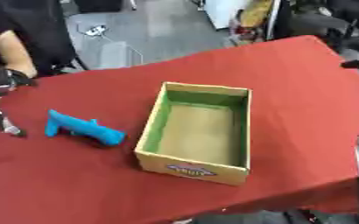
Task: Pick up objects on the table and place them in the box.
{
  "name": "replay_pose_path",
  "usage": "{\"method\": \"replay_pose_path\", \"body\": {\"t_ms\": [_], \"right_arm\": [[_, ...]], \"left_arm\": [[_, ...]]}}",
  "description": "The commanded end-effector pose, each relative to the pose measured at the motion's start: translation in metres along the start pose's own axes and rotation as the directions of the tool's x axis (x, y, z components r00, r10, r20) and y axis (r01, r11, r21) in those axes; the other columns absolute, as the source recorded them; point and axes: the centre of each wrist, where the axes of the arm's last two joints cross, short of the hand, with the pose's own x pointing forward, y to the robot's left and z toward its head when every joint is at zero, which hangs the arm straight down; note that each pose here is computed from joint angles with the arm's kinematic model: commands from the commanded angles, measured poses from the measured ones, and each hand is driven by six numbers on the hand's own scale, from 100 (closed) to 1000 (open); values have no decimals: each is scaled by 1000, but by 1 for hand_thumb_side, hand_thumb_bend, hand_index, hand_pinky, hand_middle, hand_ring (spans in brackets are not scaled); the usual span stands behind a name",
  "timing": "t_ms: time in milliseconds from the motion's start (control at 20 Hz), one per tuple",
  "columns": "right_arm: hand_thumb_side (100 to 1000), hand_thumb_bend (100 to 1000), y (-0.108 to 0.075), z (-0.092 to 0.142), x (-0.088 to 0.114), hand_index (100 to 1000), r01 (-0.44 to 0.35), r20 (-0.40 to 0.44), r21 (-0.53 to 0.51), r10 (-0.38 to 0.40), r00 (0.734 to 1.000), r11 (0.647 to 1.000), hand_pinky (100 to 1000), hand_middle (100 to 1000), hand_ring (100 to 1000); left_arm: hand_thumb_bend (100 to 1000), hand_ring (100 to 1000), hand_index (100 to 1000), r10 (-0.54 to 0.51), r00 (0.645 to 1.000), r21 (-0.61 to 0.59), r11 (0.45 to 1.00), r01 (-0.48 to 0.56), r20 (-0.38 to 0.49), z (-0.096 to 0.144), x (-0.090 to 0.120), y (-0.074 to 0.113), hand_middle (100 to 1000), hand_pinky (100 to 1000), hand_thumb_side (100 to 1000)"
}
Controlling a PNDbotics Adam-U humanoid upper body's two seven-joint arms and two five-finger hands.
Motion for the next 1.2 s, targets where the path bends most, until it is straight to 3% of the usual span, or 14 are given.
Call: {"method": "replay_pose_path", "body": {"t_ms": [50, 650, 850, 900, 1000, 1050, 1100, 1200], "right_arm": [[970, 455, -3, -5, 5, 986, -8, 25, 7, 8, 1000, 1000, 599, 830, 801], [966, 455, -3, -4, 3, 987, -6, 20, 11, 5, 1000, 1000, 598, 831, 801], [968, 455, -3, -4, 4, 987, -5, 22, 10, 5, 1000, 1000, 599, 830, 801], [968, 455, -3, -4, 4, 987, -5, 22, 9, 4, 1000, 1000, 599, 830, 801], [967, 455, -3, -4, 4, 987, -5, 21, 11, 5, 1000, 1000, 598, 831, 802], [969, 454, -3, -4, 4, 987, -5, 21, 12, 5, 1000, 1000, 598, 831, 802], [968, 455, -2, -4, 4, 987, -5, 22, 12, 5, 1000, 1000, 599, 831, 802], [969, 455, -3, -5, 4, 987, -5, 23, 12, 5, 1000, 1000, 599, 830, 802]], "left_arm": [[1000, 895, 955, -15, 999, 12, 1000, 15, -33, 6, -11, 13, 846, 965, 457], [1000, 881, 934, -9, 999, 11, 1000, 10, -31, 1, -6, 17, 828, 956, 419], [856, 878, 935, -11, 999, 23, 1000, 12, -30, -1, -4, 18, 825, 952, 422], [665, 880, 942, -14, 1000, 27, 1000, 15, -28, -2, -2, 19, 830, 952, 425], [491, 884, 953, -25, 999, 35, 999, 25, -22, -5, 0, 20, 836, 955, 423], [491, 885, 952, -30, 999, 37, 999, 30, -21, -6, 1, 20, 837, 955, 423], [372, 884, 954, -34, 999, 38, 999, 34, -16, -8, 2, 20, 839, 951, 422], [313, 879, 953, -39, 999, 42, 998, 40, -7, -10, 5, 21, 835, 947, 424]]}}
